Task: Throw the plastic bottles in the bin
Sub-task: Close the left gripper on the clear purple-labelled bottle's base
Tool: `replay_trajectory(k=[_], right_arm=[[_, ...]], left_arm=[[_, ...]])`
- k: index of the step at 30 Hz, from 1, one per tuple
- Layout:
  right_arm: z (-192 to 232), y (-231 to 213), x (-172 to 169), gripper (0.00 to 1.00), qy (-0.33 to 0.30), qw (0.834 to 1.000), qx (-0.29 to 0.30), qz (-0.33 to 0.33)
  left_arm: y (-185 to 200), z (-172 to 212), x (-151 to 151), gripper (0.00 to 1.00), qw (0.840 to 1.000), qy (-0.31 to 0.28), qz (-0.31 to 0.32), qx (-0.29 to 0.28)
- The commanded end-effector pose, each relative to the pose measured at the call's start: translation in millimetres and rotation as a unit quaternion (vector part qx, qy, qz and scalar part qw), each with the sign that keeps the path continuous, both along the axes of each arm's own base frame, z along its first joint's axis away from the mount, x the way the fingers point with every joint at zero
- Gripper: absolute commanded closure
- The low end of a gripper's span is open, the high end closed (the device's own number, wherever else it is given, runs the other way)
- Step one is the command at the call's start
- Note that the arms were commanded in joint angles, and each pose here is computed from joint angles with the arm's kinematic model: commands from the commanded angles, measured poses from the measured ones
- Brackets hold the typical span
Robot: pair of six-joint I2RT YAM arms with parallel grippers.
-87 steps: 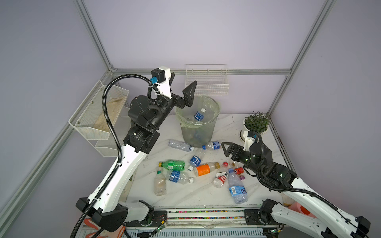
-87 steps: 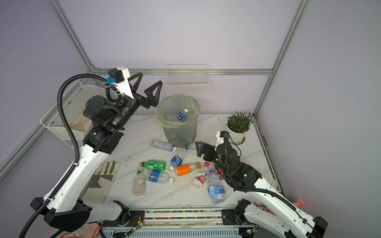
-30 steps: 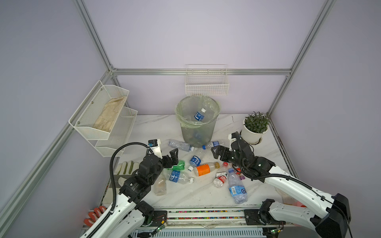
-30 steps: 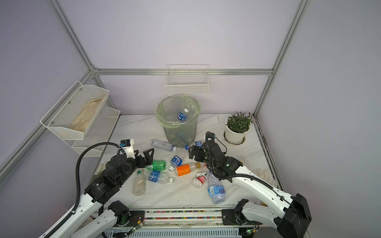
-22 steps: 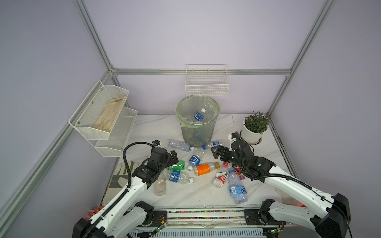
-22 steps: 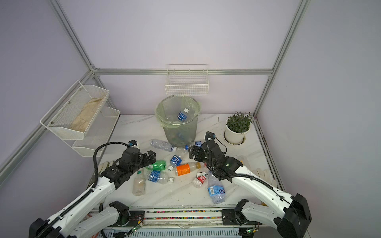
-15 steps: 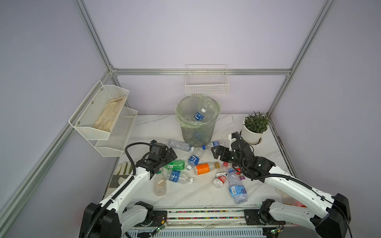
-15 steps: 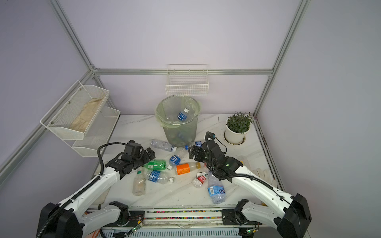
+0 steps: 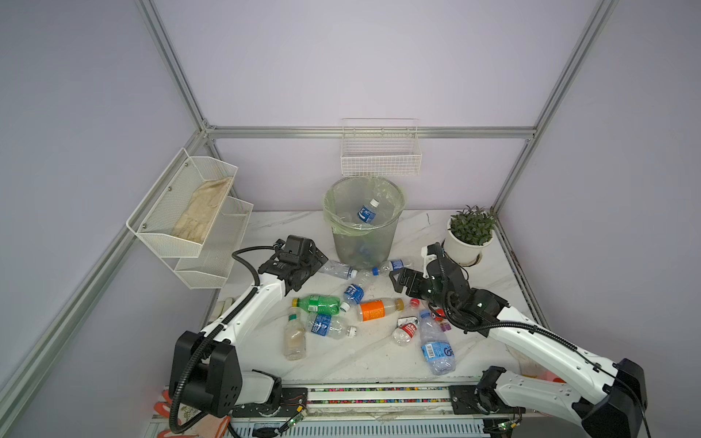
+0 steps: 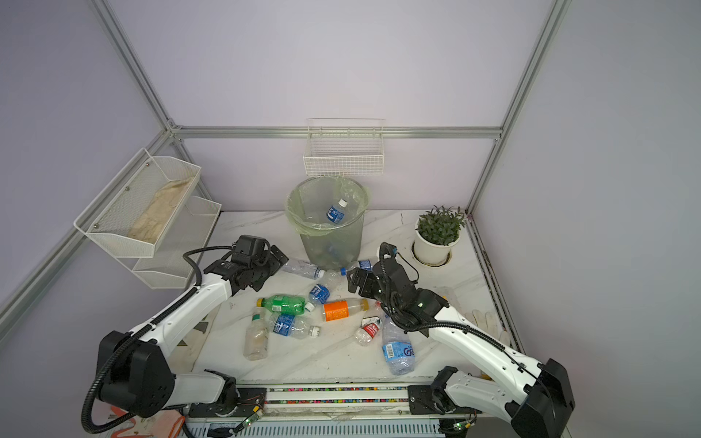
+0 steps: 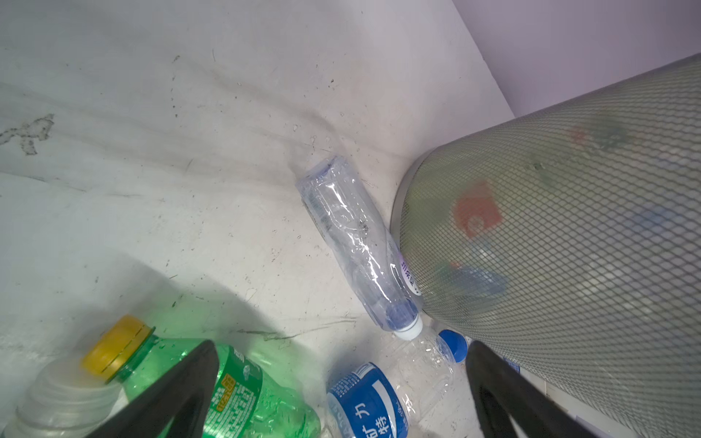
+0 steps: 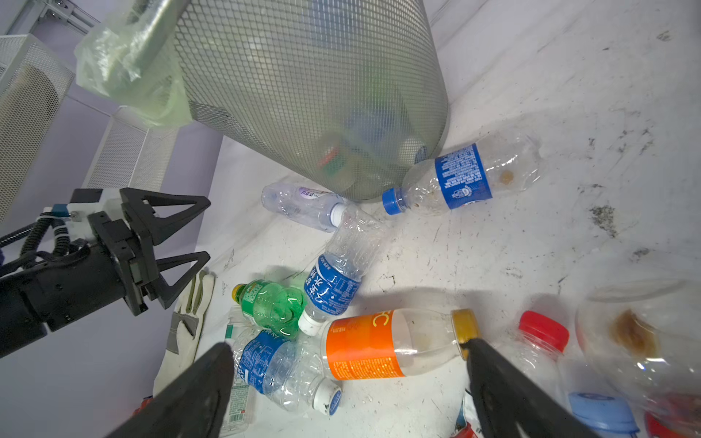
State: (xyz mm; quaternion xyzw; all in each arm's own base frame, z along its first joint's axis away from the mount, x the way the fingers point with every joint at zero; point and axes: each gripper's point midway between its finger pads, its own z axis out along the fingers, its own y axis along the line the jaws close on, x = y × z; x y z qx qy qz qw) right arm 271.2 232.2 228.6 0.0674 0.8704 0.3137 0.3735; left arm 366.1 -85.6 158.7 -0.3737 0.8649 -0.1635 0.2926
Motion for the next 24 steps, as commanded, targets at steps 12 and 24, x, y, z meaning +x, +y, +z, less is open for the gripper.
replay_trajectory(k=[12,24], right_arm=[[-6,-10,-2,0.03,0.003,1.000,-0.006,-0.015],[-11,-11,-2,0.03,0.004,1.000,-0.015,-0.016]], left_arm=[[-14,14,54,0.00,0.997,0.019,0.053,-0.051],[-19,-16,76,0.00,0.994,0.059,0.073,-0.058]])
